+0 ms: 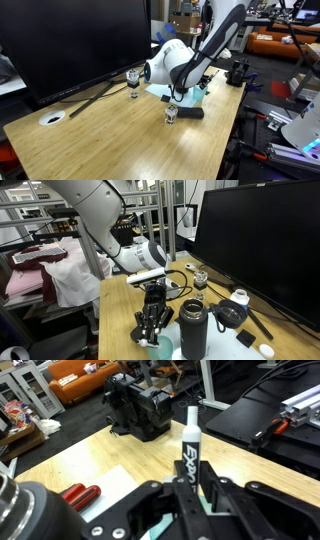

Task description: Place the marker in the cup

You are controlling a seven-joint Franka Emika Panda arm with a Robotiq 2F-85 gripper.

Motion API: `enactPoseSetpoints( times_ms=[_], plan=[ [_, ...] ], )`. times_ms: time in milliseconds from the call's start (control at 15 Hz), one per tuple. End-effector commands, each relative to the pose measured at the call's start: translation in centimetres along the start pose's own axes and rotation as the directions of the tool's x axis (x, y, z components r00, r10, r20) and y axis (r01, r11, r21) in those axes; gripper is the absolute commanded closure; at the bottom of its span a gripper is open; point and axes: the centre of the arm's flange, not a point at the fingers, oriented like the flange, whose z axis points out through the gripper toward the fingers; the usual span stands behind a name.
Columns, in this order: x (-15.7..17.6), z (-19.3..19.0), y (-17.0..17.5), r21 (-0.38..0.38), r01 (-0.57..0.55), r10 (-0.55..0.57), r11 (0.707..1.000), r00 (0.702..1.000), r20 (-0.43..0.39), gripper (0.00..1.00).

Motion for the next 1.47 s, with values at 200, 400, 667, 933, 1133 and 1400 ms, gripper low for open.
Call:
enactPoseSetpoints(
  times_ms=[200,400,667,933,1133,1400],
  plan=[
    [1.9,0.0,0.1,0.018,0.021,-0.022,1.0,0.998,0.057,0.95],
    [2.9,0.3,-0.1,0.024,0.01,-0.012,1.0,0.999,0.051,0.79],
    [3.1,-0.4,0.7,0.027,-0.047,0.047,0.999,0.999,0.008,0.44],
    [2.7,-1.4,1.9,0.058,-0.08,0.082,0.995,0.996,-0.036,0.17],
    [2.3,-2.2,2.9,0.098,-0.119,0.127,0.988,0.989,-0.074,0.01],
    [1.0,-3.2,4.4,0.132,-0.166,0.186,0.977,0.971,-0.149,0.0]
  ],
)
